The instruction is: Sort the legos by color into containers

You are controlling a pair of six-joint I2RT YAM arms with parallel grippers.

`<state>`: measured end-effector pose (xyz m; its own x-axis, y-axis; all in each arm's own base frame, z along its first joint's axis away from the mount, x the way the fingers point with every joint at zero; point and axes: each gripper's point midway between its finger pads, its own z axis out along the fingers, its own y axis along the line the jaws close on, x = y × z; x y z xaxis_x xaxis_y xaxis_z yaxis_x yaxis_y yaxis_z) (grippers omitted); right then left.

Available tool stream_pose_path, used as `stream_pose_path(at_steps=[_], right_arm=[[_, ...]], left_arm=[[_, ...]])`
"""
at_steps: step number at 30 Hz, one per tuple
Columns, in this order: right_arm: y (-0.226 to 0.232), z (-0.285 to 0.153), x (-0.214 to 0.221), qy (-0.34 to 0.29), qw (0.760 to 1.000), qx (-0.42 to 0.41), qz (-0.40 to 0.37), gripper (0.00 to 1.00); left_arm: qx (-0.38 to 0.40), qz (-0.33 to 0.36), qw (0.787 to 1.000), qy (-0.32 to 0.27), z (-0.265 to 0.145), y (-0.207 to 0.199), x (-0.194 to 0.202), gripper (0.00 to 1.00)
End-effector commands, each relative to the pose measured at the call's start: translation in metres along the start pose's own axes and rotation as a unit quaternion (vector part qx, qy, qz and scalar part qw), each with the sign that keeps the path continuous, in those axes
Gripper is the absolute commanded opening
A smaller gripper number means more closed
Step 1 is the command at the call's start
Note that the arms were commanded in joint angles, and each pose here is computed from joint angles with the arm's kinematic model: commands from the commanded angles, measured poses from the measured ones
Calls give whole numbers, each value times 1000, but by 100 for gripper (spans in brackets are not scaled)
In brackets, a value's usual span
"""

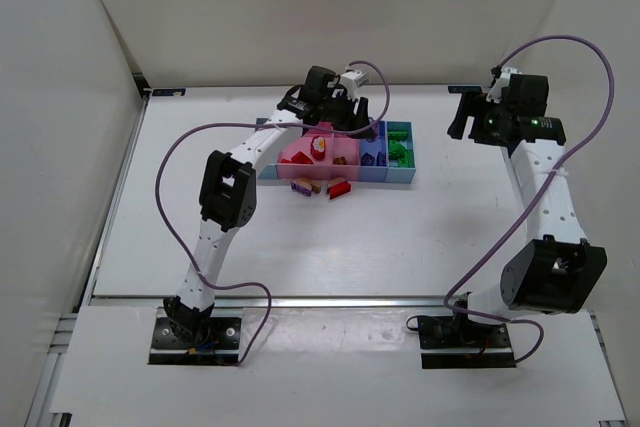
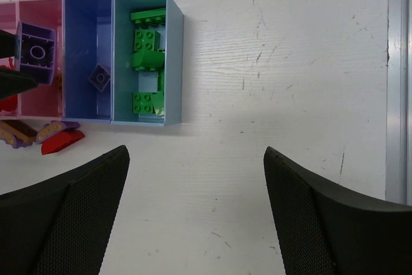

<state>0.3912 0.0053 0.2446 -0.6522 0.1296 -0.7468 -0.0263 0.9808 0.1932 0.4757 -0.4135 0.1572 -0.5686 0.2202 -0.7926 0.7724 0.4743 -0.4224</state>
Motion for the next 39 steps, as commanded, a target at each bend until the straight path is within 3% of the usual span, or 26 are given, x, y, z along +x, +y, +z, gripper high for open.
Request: stream_pose_path(at_steps=[1,11,17,18,19,21,22,23,25,26,27,31,35,39], right_arm=[[3,4,-3,-5,1000,-14,4,88],[8,8,-2,-3,999,-31,4,88],[13,5,-1,-7,999,-42,-11,87],[15,3,-2,-11,999,-46,-26,87],[18,4,3,-6,998,-51,-35,87],[31,3,11,-3,994,-76,-82,86],[39,3,14,-1,991,-88,-97,86],[48,3,18,1,988,-105,-117,85],[70,1,27,3,975,-148,-163,84],[84,0,32,6,969,-170,-181,84],[95,-2,34,3,959,-195,-205,84],[127,-4,47,17,932,-253,-261,85],[150,-2,46,17,915,-280,-289,85],[179,-3,54,15,885,-319,-340,82]], left_arm=[[17,26,999,-27,-11,-20,-28,65],[60,50,996,-53,-32,-54,-53,82],[49,78,992,-82,-73,-75,-79,74],[39,103,987,-114,-100,-88,-100,72],[30,95,990,-99,-102,-82,-80,71],[20,130,986,-103,-135,-98,-79,67],[16,112,991,-76,-138,-93,-53,63],[15,156,985,-74,-156,-103,-49,61],[14,144,989,-16,-166,-95,2,58],[14,176,984,-19,-185,-100,5,58],[29,160,987,15,-190,-99,36,58],[18,171,984,54,-227,-83,73,62],[-7,198,972,122,-238,-59,113,63],[-32,225,964,139,-251,-35,127,62]])
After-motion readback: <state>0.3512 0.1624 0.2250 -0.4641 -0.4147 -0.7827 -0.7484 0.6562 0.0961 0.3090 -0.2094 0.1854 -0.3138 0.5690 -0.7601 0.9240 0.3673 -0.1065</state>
